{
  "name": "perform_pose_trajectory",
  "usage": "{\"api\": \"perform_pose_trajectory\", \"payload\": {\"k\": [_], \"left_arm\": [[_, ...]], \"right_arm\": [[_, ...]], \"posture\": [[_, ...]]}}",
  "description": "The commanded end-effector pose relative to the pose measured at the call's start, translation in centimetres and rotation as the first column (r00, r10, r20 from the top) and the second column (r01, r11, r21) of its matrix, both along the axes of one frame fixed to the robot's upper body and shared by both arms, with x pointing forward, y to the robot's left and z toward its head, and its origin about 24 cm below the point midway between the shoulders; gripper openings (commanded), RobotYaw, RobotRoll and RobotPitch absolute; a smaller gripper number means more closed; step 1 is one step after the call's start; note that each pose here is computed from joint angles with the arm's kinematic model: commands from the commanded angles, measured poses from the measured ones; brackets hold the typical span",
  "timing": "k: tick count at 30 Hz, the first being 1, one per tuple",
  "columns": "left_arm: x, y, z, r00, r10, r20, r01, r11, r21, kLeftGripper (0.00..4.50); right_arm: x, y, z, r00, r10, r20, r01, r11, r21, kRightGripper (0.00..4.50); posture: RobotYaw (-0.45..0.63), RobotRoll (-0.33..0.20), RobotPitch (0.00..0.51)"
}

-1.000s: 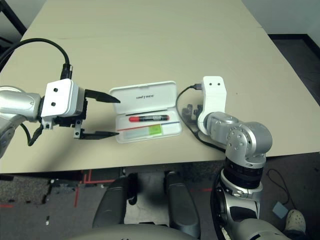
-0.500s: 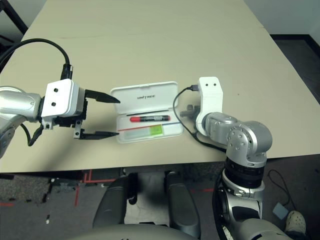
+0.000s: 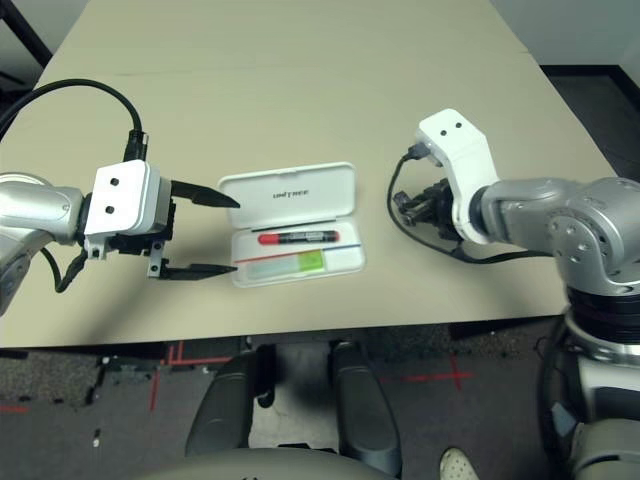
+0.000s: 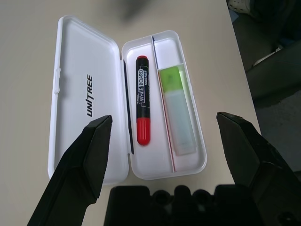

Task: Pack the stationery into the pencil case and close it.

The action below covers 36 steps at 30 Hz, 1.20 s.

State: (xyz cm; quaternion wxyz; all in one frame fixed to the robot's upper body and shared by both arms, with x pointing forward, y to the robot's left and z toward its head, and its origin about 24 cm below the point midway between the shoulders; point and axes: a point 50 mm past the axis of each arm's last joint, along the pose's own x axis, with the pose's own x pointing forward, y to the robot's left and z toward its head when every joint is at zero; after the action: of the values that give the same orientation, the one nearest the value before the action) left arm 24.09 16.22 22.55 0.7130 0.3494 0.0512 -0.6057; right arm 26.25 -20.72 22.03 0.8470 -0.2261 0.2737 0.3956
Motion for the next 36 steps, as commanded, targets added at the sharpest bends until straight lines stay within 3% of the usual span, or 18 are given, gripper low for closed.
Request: {"api": "perform_pose_trajectory", "payload": {"k": [1, 8, 20, 36], "left_arm": [[0.1, 0.0, -0.3, 1.0, -0.009, -0.011, 0.009, 1.0, 0.029, 4.5], [-0.1, -0.1, -0.2, 1.0, -0.006, -0.003, 0.007, 0.999, 0.035, 4.5], [-0.6, 0.1, -0.5, 1.0, 0.022, -0.008, -0.022, 0.999, 0.039, 4.5], [-0.7, 0.0, -0.6, 0.999, 0.037, -0.005, -0.036, 0.998, 0.041, 4.5]], "right_arm": [[0.1, -0.1, -0.2, 0.97, 0.241, -0.021, -0.242, 0.97, -0.031, 0.29], [0.3, 0.2, 0.2, 0.822, 0.562, -0.091, -0.569, 0.817, -0.091, 0.29], [2.4, 2.0, -1.5, 0.683, 0.722, -0.111, -0.731, 0.677, -0.085, 0.29], [4.4, 4.3, -4.1, 0.632, 0.772, -0.072, -0.772, 0.619, -0.141, 0.29]], "posture": [[-0.04, 0.0, 0.222], [0.0, 0.0, 0.219], [0.04, 0.0, 0.217], [0.05, 0.0, 0.223]]}}
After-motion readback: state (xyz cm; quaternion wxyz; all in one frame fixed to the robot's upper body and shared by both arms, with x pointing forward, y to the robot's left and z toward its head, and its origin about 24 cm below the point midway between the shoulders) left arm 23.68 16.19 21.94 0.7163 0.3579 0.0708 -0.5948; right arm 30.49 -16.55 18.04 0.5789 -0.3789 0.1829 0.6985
